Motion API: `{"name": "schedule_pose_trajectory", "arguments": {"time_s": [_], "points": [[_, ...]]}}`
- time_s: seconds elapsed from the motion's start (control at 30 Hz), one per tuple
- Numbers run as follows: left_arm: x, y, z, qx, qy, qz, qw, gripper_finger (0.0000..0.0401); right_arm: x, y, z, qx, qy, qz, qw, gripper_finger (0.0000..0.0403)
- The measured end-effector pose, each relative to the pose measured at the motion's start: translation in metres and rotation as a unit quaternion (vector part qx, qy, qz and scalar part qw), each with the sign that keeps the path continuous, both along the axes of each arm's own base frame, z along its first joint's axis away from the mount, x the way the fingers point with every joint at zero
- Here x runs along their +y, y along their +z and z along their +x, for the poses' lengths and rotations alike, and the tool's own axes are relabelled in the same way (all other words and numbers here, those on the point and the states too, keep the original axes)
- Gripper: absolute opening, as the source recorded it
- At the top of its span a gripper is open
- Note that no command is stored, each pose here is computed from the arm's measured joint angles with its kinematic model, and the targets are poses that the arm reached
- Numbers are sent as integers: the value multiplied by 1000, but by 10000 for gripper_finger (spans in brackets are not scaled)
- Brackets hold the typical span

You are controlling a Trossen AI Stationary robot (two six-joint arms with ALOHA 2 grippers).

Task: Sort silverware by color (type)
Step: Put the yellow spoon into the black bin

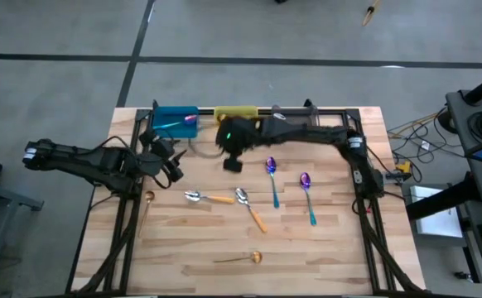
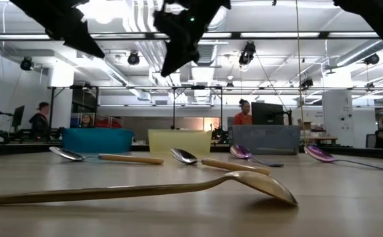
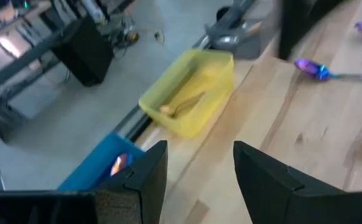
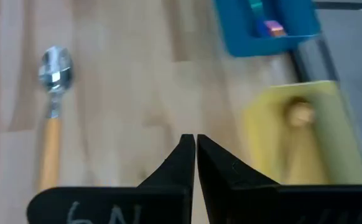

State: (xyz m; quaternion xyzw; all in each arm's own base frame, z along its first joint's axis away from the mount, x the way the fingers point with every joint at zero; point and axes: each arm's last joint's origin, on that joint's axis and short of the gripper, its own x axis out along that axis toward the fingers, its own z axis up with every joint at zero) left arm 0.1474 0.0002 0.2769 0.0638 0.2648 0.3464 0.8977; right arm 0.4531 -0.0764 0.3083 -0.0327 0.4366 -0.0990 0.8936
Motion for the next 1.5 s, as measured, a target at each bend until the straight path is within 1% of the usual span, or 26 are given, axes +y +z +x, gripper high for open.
{"name": "schedule_pose_trajectory", "arguments": {"time_s": [0.1,0.17,0.3,0.37,0.47,0.57,0.63,0.7,0.8,0.87,0.93,1.0,1.07,1.2,1.37,1.5], "points": [[1,9,2,-1,-10,20,1000,164,-19,16,-14,-11,-10,-7,1000,8],[1,13,2,4,-17,31,999,164,-25,17,-18,-14,2,-6,1000,8],[1,10,2,31,-33,52,998,164,-22,-2,-14,-22,30,4,999,8],[1,8,2,40,-47,49,997,164,-17,-17,-8,-39,53,21,998,8],[-3,4,4,49,-116,12,992,164,-5,-44,-2,-72,72,39,994,8],[-7,-5,6,61,-178,-36,981,164,16,-73,1,-90,79,36,992,8],[-9,-9,8,50,-188,-70,978,164,33,-88,2,-104,87,37,990,8],[-11,-15,9,44,-195,-117,973,164,51,-97,1,-112,88,45,989,8],[-17,-31,12,44,-228,-185,955,164,76,-106,3,-112,78,62,989,9],[-21,-44,13,39,-241,-223,944,164,91,-108,4,-112,72,76,988,10],[-23,-58,13,43,-229,-253,939,164,102,-110,6,-113,65,81,988,15],[-24,-73,11,54,-210,-275,937,164,111,-115,8,-109,68,75,989,26],[-24,-84,8,57,-195,-289,936,164,117,-121,12,-109,63,69,990,43],[-22,-110,2,69,-149,-300,940,164,118,-138,23,-103,41,64,992,88],[-20,-127,-4,70,-111,-324,937,164,118,-160,40,-85,34,65,994,147],[-20,-132,-6,71,-91,-329,937,164,118,-169,53,-55,32,63,996,180]]}}
